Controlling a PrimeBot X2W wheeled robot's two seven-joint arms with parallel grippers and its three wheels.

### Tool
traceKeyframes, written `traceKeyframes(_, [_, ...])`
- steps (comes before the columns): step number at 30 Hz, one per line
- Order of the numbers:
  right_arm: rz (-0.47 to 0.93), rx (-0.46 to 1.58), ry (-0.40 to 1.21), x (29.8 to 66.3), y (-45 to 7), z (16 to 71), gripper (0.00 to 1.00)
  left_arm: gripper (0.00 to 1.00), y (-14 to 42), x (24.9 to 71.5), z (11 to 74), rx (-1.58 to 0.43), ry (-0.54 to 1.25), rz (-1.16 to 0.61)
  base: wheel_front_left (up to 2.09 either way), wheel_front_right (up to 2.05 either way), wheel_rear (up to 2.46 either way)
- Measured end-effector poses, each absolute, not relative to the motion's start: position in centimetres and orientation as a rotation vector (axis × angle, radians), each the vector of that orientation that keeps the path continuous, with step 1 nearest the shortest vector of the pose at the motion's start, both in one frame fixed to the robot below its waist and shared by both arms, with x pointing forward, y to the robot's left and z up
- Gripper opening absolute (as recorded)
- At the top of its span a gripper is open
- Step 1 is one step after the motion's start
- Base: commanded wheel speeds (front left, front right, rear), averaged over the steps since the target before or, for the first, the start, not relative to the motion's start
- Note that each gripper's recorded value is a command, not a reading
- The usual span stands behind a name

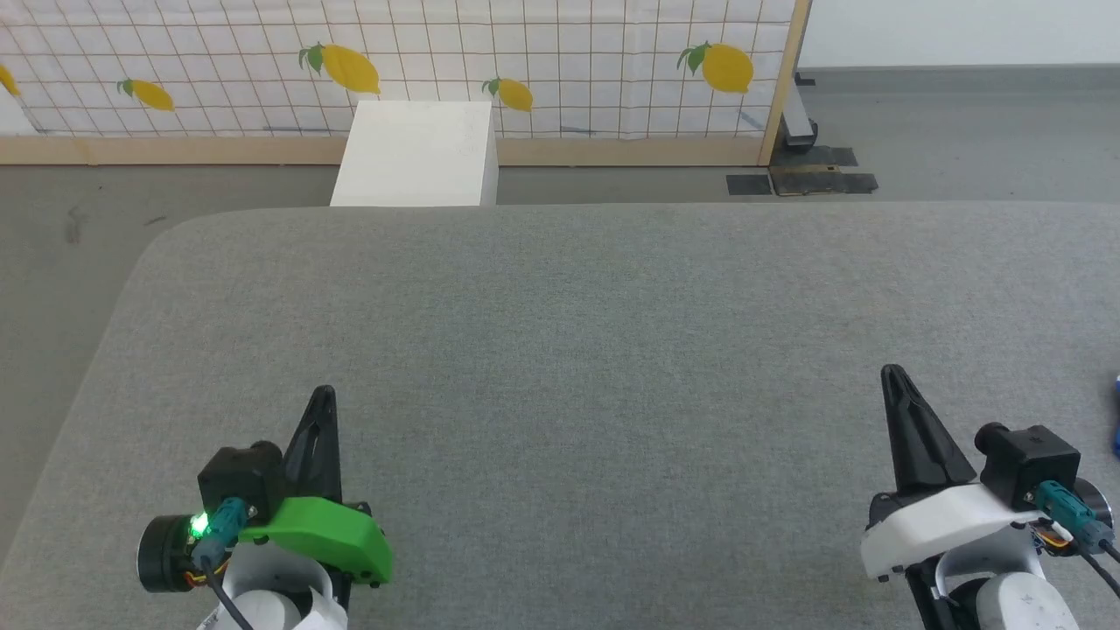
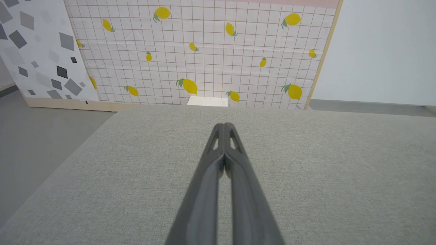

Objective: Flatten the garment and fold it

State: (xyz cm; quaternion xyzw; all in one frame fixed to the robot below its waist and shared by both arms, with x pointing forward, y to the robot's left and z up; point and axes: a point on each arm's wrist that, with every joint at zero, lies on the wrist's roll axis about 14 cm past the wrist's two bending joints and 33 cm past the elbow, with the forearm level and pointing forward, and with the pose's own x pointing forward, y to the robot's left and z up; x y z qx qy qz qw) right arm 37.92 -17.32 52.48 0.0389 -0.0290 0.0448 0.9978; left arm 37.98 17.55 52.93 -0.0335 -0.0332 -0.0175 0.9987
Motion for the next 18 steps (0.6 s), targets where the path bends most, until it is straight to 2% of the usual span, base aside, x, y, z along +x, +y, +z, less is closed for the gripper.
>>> traceKeyframes(18, [0.104,0.043,-0.044,37.86,-16.92,52.67,0.0,0.0,17.55,37.9,53.02,-0.038,-0.054,-0.026,0.0,0.0,0.0])
